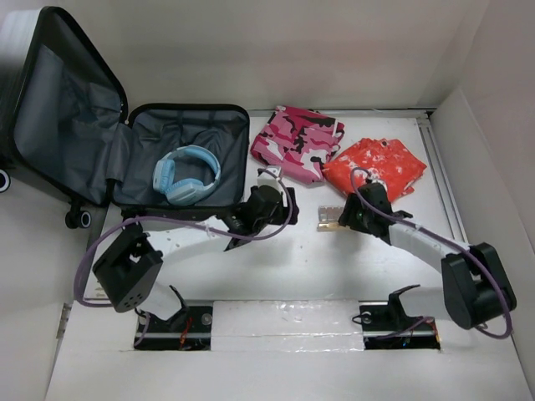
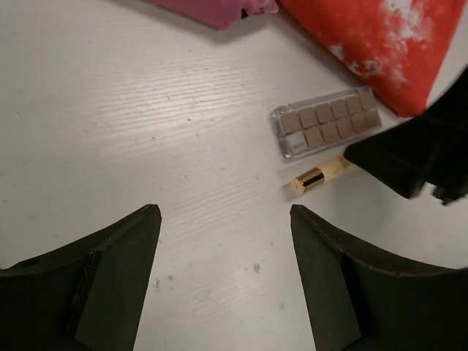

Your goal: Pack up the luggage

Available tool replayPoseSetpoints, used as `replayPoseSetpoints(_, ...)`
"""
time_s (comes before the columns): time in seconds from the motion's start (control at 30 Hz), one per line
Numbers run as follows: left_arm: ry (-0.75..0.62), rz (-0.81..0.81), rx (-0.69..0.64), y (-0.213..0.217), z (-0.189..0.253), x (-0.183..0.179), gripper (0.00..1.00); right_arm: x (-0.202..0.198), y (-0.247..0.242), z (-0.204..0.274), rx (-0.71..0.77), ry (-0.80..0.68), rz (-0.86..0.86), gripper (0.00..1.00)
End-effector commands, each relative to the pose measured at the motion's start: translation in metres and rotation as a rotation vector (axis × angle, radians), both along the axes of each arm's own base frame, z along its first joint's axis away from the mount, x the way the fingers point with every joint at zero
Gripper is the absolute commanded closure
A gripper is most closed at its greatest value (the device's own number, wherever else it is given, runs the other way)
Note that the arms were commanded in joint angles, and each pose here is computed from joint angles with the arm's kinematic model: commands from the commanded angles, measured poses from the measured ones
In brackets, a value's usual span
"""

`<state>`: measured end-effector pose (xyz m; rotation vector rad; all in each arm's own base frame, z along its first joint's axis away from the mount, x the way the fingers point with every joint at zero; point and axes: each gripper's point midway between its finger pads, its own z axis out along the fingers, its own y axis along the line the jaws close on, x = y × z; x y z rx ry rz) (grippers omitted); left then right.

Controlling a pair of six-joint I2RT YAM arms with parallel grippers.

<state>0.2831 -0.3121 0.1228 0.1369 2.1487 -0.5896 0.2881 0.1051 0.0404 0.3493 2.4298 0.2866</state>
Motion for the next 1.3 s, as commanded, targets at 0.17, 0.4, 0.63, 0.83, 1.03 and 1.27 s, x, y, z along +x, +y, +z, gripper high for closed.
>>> replayPoseSetpoints(0.17,-0.088,-0.090,-0.246,-0.023,0.059,-0.014,0.34,0.024,0.039,0.019,0.211,-0.084,0.108,0.37)
replayPoseSetpoints(0.4,-0.124,-0.071,-0.224,-0.016,0.066,-0.010,0.34,-0.038,0.069,0.010,0.339,0.012,0.257,0.37)
replayPoseSetpoints(0.63,-0.177,-0.053,-0.242,-0.009,0.091,-0.008,0.34,-0.041,0.056,0.049,0.245,-0.092,0.238,0.39)
replayPoseSetpoints(0.83,-0.182,-0.053,-0.248,-0.010,0.095,-0.007,0.34,-0.008,0.052,0.044,0.071,-0.072,0.293,0.38)
replayPoseSetpoints(1.03,-0.165,-0.036,-0.231,-0.003,0.090,-0.009,0.34,-0.005,0.089,0.023,0.009,-0.007,0.404,0.38)
replayPoseSetpoints(1.27,-0.268,0.034,-0.303,0.024,0.139,-0.013,0.34,-0.011,0.101,-0.003,-0.083,0.040,0.364,0.43)
